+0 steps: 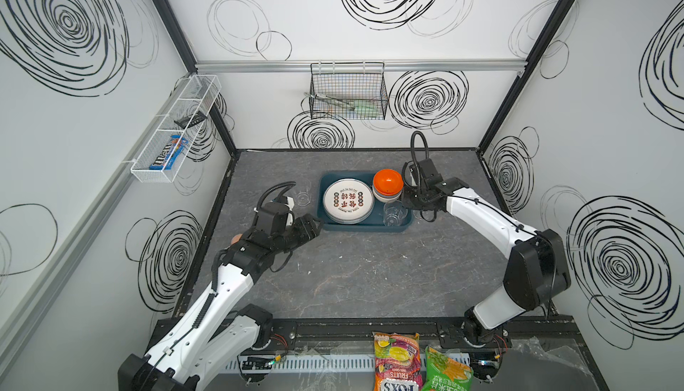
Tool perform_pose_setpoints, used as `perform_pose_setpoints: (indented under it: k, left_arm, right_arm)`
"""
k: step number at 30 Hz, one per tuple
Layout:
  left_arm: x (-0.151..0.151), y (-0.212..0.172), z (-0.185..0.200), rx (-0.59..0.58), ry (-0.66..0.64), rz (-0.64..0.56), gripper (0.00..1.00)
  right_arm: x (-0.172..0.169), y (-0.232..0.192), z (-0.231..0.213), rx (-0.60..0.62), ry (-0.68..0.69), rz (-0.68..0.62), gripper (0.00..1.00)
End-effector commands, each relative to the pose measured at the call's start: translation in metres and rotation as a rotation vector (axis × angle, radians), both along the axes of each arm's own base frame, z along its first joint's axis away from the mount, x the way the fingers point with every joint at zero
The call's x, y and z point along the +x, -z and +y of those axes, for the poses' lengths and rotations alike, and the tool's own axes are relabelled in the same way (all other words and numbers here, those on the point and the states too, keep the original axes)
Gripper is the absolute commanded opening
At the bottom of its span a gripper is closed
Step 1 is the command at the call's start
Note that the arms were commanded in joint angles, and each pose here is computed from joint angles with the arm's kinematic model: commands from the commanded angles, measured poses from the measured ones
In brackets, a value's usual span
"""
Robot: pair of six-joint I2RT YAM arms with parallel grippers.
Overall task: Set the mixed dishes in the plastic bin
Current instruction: 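Open the right gripper and raise it while the left gripper moves to another cup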
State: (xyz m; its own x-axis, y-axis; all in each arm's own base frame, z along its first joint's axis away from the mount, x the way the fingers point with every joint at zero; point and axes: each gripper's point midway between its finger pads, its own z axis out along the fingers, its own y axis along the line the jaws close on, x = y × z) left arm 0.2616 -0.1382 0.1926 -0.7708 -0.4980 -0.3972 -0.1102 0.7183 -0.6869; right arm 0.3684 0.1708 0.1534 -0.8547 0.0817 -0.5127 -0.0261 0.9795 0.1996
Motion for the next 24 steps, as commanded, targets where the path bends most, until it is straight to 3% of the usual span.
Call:
perform_pose_setpoints:
  k: [1, 13, 24]
  left_arm:
    - [0.012, -0.013, 0.008, 0.033, -0.021, -0.041, 0.71]
    - [0.050, -0.011, 0.030, 0.065, -0.112, -0.030, 0.67]
    - [0.088, 0.006, 0.057, 0.112, -0.223, 0.006, 0.65]
  right_arm:
    - [-0.014, -0.018, 0.007, 0.035, -0.056, -0.026, 0.39]
    - [-0.052, -0.045, 0.064, 0.220, -0.333, -0.117, 0.41]
    - [-0.099, -0.060, 0.121, 0.273, -0.580, -0.190, 0.42]
